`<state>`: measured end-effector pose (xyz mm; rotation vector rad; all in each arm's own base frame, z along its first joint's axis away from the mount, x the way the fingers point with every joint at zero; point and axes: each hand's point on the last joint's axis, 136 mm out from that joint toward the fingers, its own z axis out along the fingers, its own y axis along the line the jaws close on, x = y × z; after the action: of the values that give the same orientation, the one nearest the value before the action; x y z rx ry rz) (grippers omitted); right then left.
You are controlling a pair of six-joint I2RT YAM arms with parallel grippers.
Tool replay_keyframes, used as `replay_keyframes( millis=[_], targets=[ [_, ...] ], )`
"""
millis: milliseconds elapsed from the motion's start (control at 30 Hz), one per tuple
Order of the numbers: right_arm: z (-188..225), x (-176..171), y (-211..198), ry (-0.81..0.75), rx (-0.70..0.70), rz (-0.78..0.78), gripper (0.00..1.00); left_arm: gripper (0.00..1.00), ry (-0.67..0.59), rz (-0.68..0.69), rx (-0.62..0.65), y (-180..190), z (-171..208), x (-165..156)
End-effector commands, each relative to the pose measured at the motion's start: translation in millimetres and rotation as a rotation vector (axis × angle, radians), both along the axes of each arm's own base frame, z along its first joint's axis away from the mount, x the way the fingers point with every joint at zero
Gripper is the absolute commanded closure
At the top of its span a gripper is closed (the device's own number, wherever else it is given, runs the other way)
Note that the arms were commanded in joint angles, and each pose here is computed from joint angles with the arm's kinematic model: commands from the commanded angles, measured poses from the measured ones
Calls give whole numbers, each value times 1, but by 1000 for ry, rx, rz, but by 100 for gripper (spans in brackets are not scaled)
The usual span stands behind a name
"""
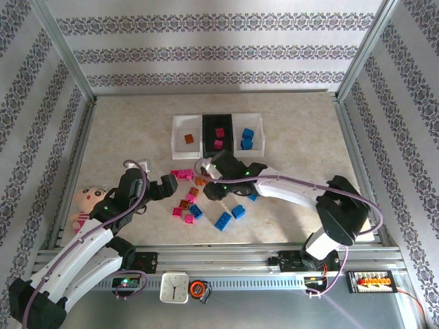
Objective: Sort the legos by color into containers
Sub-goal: Place the lego in the container, then pick up the lego from the center of the table.
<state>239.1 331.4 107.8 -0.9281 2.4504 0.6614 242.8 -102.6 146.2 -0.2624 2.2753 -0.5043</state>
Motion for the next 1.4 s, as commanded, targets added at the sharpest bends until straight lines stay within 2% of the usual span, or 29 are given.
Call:
replay_keyframes(
  millis=[0,133,300,467,600,667,800,867,1067,1200,1367],
  targets=[
    [46,30,18,-46,124,-52,76,1,22,11,15,4,-10,-4],
    [55,80,33,-71,125,-177,75,1,29,12,-4,4,-14,-7],
    [44,140,53,-52,118,-323,75,0,29,3,-42,-1,-16,-9],
    [30,182,70,-52,90,-445,73,0,54,-8,-61,-4,-24,-12],
    [22,202,76,-47,83,-522,70,0,67,-19,-66,-7,-27,-12],
    [20,209,79,-47,77,-547,66,0,75,-25,-64,-8,-30,-12],
    [18,215,87,-26,92,-558,44,0,96,-48,-70,-14,-34,-12],
    [22,215,90,-27,107,-552,40,1,111,-78,-74,-19,-36,-11],
    [44,207,83,-44,161,-538,36,15,195,-188,-79,-42,-48,-10],
    [48,188,64,-33,185,-535,36,24,213,-250,-56,-59,-51,-7],
    [43,165,24,-16,192,-568,36,27,237,-307,59,-75,-65,0]
  ],
)
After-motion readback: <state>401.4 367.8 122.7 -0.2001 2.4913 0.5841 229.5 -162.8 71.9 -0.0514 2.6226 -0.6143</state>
